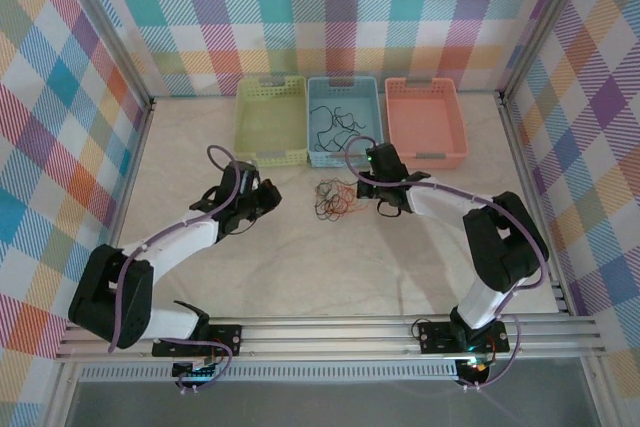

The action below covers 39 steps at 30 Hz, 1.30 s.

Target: Untangle the cables

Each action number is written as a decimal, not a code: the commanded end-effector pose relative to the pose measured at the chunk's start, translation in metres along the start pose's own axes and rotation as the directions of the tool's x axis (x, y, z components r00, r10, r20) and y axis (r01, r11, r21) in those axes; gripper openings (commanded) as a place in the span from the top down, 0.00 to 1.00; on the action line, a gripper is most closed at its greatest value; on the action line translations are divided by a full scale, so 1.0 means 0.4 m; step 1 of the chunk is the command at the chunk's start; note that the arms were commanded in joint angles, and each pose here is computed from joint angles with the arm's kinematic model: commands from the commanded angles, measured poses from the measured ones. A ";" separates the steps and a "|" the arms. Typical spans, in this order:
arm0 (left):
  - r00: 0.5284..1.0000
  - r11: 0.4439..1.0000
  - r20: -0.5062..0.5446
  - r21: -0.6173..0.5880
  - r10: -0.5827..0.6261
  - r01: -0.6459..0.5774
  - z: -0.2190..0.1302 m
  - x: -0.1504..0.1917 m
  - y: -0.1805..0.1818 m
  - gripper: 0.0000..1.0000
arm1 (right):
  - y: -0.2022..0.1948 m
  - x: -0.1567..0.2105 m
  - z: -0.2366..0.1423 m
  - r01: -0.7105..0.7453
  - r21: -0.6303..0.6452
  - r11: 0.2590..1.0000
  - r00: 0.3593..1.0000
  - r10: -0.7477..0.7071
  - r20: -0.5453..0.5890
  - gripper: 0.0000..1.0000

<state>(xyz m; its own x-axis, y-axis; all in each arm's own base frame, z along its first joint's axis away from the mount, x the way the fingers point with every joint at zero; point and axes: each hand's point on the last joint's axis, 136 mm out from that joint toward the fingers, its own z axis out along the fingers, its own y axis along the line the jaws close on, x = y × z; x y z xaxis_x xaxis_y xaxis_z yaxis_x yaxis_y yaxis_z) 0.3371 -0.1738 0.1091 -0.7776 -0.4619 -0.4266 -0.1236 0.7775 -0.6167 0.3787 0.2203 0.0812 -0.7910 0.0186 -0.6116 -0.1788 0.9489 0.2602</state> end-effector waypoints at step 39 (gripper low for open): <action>0.950 0.988 -0.271 0.043 0.155 -0.148 0.109 0.119 -0.079 0.68 | 0.206 0.019 0.001 0.180 -0.284 0.942 0.980 -0.197 -0.032 1.00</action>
<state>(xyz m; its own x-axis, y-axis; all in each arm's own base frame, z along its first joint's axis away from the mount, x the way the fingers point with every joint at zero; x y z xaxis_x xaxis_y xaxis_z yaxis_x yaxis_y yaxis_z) 0.3337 -0.2307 0.0761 -0.9138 -0.2414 -0.3268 -0.0102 0.8178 -0.5754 0.3532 0.2945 0.0933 -0.7700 -0.1663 -0.6160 -0.4658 0.8063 0.3646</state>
